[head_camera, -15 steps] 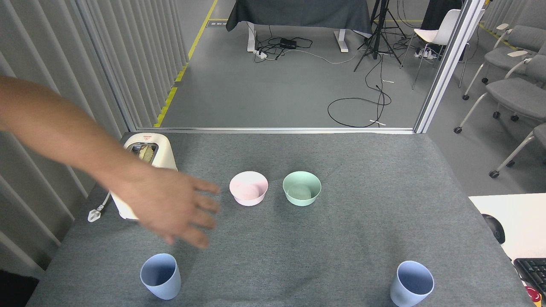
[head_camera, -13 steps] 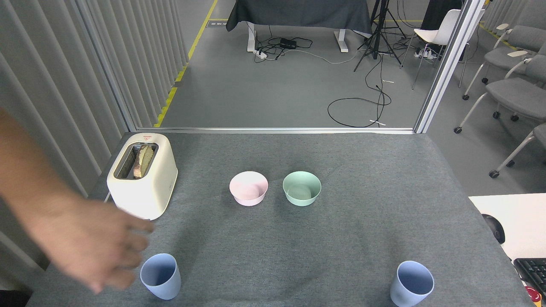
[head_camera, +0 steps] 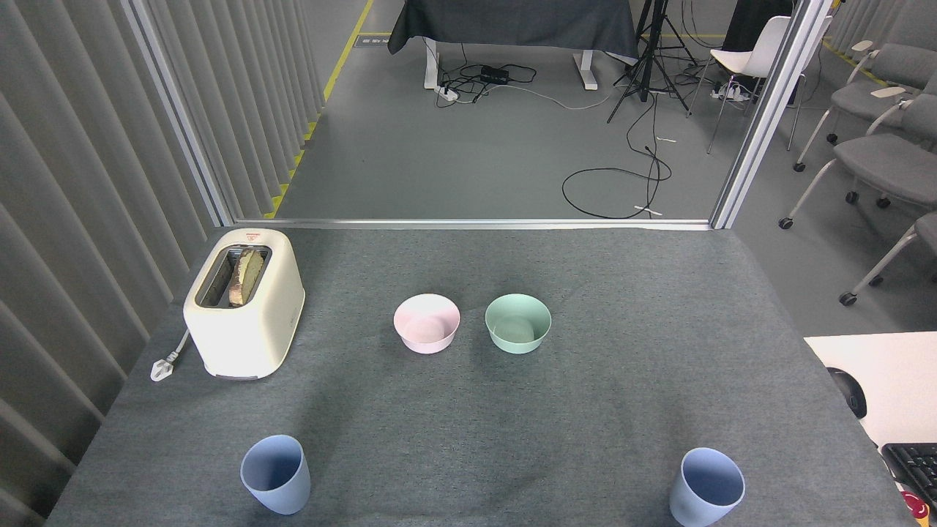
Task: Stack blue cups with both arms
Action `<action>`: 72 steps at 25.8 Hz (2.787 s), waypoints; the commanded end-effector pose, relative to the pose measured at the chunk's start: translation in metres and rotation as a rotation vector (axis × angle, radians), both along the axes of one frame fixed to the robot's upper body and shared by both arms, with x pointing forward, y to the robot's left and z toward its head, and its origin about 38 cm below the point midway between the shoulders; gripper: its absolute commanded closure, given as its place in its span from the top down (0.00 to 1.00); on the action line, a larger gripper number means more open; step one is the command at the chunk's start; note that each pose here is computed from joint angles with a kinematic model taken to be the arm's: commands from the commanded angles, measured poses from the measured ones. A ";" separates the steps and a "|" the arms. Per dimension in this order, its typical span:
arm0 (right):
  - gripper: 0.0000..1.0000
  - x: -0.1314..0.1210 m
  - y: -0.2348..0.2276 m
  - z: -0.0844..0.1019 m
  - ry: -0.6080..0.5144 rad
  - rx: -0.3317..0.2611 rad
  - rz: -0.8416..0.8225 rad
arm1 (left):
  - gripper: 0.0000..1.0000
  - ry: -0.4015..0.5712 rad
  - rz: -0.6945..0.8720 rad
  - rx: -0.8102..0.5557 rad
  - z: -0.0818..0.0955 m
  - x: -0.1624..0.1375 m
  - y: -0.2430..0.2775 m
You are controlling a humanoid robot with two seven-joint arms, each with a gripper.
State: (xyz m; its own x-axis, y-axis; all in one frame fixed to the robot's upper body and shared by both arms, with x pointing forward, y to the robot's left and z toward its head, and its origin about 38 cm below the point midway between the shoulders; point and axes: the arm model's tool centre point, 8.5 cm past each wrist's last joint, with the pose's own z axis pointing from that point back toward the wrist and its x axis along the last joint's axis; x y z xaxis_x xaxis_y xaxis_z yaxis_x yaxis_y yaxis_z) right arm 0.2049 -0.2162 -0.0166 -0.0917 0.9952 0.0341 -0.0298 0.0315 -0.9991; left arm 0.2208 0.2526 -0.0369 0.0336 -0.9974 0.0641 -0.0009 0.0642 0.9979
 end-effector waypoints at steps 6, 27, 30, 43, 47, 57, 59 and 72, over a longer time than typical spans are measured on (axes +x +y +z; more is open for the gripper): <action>1.00 0.000 0.000 -0.001 0.006 0.000 0.000 | 1.00 -0.001 0.022 -0.041 -0.002 0.010 0.006; 1.00 -0.001 0.002 -0.003 0.011 0.002 0.004 | 1.00 -0.012 -0.057 0.146 -0.006 0.042 0.012; 1.00 -0.001 0.003 -0.003 0.012 0.002 0.005 | 1.00 -0.003 -0.050 0.148 -0.010 0.050 0.015; 1.00 -0.002 0.003 -0.004 0.016 0.003 0.007 | 1.00 -0.020 -0.029 0.111 -0.006 0.083 0.018; 1.00 -0.002 0.003 -0.005 0.017 0.003 0.006 | 1.00 -0.018 -0.035 0.108 -0.007 0.083 0.015; 1.00 -0.002 0.003 -0.005 0.017 0.003 0.006 | 0.73 -0.015 -0.048 0.084 -0.008 0.083 0.004; 1.00 -0.002 0.003 -0.005 0.017 0.003 0.006 | 0.61 -0.013 -0.049 0.084 -0.009 0.083 0.003; 1.00 -0.002 0.005 -0.005 0.017 0.005 0.009 | 0.57 -0.139 -0.364 0.043 0.022 0.084 -0.147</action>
State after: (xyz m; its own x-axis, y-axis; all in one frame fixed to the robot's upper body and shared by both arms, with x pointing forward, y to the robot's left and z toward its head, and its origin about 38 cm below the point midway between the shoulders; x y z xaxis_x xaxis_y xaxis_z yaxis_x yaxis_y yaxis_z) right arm 0.2032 -0.2117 -0.0211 -0.1000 0.9942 0.0401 -0.0442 0.0358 -0.9984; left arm 0.3047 0.1501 -0.0145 -0.2484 -0.9685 0.0164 -0.1142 0.0461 0.9924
